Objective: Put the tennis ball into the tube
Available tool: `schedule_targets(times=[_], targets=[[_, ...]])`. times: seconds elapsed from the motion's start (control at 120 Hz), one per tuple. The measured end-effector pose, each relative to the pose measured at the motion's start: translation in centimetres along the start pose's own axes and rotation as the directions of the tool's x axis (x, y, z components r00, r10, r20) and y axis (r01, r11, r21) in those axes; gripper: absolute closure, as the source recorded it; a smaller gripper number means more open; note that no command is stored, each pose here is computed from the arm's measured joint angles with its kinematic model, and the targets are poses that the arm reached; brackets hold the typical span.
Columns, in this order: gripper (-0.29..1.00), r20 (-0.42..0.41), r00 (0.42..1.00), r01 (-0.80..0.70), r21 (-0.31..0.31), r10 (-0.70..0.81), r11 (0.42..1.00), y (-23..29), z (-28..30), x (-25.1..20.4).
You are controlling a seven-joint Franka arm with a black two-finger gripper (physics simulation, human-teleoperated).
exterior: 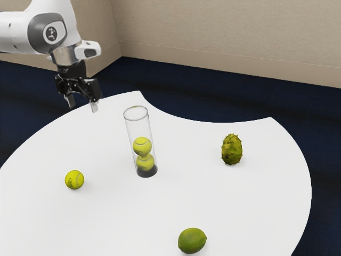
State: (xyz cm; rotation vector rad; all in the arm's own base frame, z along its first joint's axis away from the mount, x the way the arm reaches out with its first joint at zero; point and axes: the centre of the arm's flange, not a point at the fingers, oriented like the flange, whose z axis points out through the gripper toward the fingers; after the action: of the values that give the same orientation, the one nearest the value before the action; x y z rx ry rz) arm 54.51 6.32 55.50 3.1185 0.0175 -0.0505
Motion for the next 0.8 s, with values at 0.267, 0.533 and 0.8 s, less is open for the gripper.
schedule_targets(times=[0.267, 0.533, 0.8], targets=[[0.00, 0.059, 0.998, 0.007, 0.015, -0.008, 1.000, 0.4, 7.5, -4.0], [0.00, 0.008, 0.999, 0.049, 0.063, -0.050, 0.997, -3.5, 17.1, -4.5], [0.00, -0.001, 0.995, 0.098, 0.079, -0.098, 0.992, -8.0, 23.4, -3.3]])
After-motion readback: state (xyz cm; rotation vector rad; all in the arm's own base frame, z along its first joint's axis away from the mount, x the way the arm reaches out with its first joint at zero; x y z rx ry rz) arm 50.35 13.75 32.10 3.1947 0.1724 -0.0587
